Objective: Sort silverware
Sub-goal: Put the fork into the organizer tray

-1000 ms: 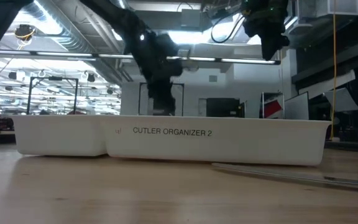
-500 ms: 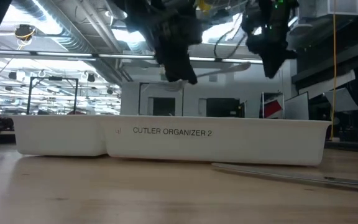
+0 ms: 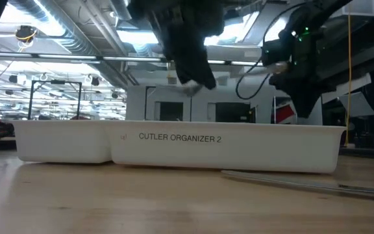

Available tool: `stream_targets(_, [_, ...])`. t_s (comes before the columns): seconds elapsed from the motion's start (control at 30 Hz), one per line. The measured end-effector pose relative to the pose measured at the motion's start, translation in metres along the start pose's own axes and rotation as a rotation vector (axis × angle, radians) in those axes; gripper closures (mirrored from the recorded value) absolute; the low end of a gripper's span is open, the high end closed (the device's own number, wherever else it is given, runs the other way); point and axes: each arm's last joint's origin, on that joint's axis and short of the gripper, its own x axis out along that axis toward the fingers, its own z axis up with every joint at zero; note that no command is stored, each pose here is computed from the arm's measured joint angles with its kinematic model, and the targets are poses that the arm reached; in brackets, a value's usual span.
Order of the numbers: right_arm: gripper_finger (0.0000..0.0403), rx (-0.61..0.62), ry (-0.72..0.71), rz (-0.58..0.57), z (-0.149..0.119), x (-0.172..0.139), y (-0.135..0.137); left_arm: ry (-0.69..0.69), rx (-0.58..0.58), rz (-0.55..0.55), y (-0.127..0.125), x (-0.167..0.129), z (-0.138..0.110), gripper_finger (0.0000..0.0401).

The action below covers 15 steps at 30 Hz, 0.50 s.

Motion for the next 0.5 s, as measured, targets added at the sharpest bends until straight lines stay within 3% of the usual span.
stream_targets(0.17, [0.0322, -0.001, -0.006, 0.046, -0.001, 0.014, 0.0, 0.02, 0.015, 0.067, 0.001, 0.028, -0.004, 0.0385])
stream_targets(0.5, [0.0322, -0.006, -0.01, 0.107, 0.0, 0.018, 0.002, 0.149, -0.012, 0.097, 0.013, 0.069, -0.024, 0.0384])
